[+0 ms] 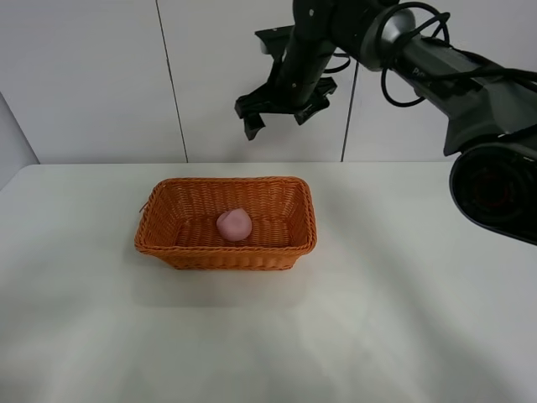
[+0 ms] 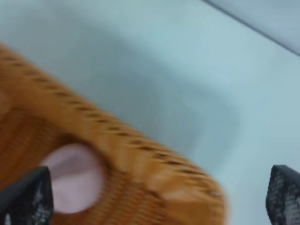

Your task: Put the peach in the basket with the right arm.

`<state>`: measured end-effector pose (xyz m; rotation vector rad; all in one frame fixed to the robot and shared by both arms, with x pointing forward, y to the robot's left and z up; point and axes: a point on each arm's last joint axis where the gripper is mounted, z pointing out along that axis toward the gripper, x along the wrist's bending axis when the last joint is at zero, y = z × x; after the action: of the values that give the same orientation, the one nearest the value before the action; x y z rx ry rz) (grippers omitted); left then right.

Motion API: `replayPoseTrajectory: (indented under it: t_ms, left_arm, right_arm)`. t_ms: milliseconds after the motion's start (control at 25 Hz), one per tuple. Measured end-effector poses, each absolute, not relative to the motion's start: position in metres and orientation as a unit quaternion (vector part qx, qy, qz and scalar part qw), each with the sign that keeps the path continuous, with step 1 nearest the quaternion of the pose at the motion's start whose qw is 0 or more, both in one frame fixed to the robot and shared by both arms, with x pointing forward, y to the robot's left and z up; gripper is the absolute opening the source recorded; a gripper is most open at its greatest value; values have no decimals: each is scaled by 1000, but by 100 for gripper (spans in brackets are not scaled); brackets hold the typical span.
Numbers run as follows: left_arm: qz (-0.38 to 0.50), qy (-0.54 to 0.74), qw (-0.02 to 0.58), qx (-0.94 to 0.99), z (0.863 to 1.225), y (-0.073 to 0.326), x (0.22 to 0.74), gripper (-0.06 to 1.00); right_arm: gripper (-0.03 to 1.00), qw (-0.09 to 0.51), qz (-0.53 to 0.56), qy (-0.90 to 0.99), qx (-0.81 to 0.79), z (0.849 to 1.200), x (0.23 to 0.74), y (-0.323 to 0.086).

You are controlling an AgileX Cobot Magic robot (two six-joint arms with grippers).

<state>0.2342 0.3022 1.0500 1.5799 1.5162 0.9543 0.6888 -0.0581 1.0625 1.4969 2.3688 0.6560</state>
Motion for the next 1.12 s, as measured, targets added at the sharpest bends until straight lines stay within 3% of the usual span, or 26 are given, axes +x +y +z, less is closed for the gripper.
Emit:
replayPoseTrajectory:
  t_ms: [360,520,680,1120]
  left_arm:
    - [372,590,368,615,1050,302,234,99]
    - [372,590,368,615,1050,302,234,99]
    - [372,590,368,615,1050,302,234,99]
    - [372,590,368,615,1050,302,234,99]
  right_arm:
    - [70,167,198,722,642,1062,742,-216]
    - [70,177,189,691,675,1062,748,-264]
    - [70,180,186,677,689,1062,749,-284]
    - [70,145,156,688,694,1069,714,-283]
